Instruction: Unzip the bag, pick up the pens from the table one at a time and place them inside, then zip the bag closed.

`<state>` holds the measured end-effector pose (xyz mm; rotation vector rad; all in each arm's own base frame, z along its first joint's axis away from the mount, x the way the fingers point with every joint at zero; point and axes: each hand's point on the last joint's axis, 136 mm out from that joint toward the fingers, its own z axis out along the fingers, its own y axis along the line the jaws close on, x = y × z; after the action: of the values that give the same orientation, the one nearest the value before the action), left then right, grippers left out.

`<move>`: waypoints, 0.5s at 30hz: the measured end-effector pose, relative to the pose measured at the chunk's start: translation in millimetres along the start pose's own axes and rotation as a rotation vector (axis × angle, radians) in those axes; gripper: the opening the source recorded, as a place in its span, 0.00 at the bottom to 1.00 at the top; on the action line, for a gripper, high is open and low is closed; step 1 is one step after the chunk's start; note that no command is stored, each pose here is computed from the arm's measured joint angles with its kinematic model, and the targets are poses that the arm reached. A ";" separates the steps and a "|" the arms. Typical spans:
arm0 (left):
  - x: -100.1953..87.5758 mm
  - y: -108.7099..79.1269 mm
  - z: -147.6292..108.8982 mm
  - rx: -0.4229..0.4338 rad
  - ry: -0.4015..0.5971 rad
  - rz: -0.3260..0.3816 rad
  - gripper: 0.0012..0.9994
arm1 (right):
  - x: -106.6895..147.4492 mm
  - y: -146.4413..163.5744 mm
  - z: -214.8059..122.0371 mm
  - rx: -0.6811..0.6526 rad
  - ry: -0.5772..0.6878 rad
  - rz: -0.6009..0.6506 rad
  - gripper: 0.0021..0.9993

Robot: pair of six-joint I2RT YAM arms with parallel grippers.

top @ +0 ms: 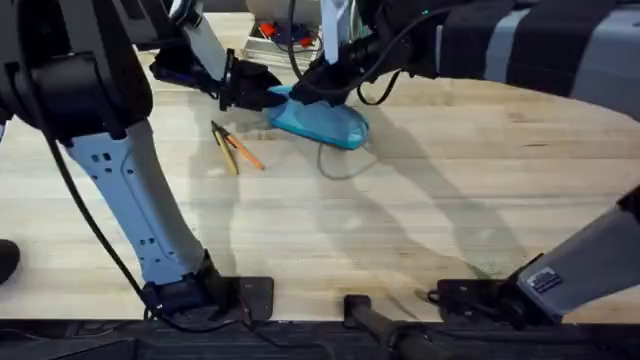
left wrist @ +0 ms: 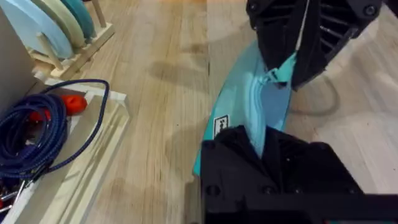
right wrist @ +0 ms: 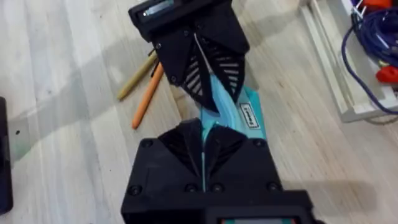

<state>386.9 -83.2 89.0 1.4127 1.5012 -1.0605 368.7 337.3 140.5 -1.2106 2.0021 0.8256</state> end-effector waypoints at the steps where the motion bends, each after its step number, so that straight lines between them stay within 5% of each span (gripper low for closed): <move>1: -0.1 -0.1 0.0 0.000 0.000 -0.001 0.04 | -0.7 0.2 1.0 0.000 -0.003 -0.004 0.03; 15: 0.3 0.2 -1.4 -0.003 -0.001 -0.003 0.04 | -9.9 1.5 12.7 0.006 -0.042 -0.048 0.03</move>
<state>387.1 -81.8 89.2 1.4082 1.5040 -1.0594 373.6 352.7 141.0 -1.2233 1.9337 0.8146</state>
